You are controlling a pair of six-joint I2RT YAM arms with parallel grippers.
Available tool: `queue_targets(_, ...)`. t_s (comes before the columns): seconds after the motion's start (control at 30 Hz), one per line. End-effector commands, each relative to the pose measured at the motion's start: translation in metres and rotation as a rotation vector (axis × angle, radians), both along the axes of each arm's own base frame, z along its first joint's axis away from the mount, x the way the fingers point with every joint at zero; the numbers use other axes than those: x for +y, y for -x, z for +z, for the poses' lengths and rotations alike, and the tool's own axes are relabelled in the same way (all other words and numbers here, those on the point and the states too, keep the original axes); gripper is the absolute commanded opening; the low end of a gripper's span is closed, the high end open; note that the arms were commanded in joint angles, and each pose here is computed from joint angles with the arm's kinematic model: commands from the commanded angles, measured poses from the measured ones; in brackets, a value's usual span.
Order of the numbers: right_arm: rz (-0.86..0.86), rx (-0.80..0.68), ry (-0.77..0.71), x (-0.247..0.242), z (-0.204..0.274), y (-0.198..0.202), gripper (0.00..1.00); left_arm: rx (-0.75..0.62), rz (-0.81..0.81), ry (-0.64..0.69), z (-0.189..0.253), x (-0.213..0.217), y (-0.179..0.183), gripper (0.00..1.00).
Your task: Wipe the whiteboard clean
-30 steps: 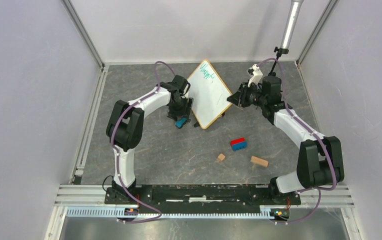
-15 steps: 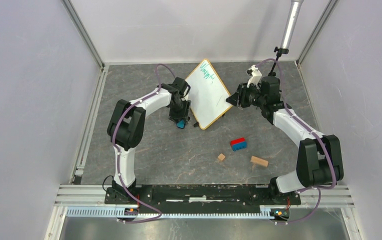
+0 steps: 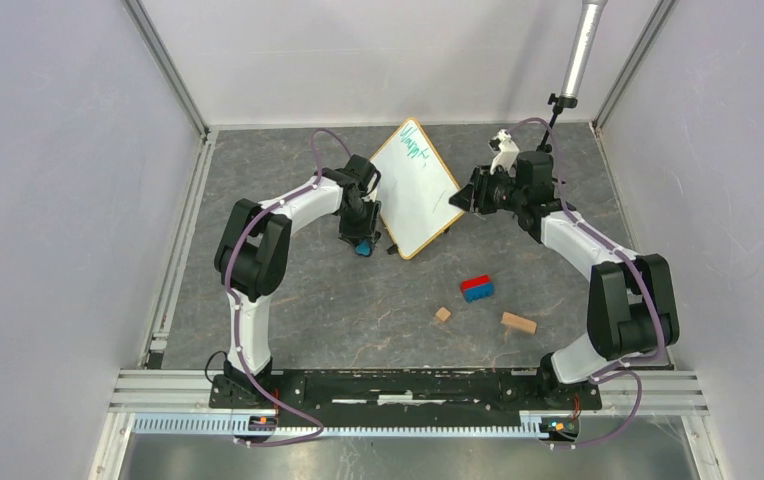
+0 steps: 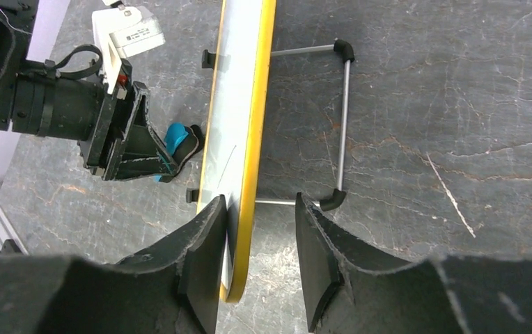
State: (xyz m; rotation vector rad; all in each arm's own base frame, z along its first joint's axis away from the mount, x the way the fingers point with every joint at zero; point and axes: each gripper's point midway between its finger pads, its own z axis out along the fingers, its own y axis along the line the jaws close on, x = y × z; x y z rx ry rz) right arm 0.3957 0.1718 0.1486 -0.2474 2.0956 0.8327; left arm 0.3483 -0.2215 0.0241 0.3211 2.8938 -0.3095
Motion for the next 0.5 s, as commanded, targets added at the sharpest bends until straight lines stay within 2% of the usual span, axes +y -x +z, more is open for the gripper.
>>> queue_targets(0.0,0.003,-0.075,-0.038,0.007,0.026,-0.019,0.41,-0.05,0.018,0.064,0.015,-0.012,-0.015,0.45)
queue_targets(0.17,0.005,-0.061,-0.029,0.006,0.022,-0.014,0.25,-0.102,0.037,0.084,0.034,-0.013,-0.021,0.37)
queue_targets(0.3,0.012,-0.049,-0.027,0.005,0.02,-0.006,0.03,-0.181,0.063,0.149,0.066,-0.022,-0.035,0.36)
queue_targets(0.33,0.021,-0.046,-0.035,0.007,0.02,-0.004,0.0,-0.202,0.066,0.173,0.074,-0.026,-0.039,0.35)
queue_targets(0.47,0.046,-0.034,-0.056,0.01,0.022,0.005,0.0,-0.274,0.083,0.298,0.103,-0.044,-0.054,0.35)
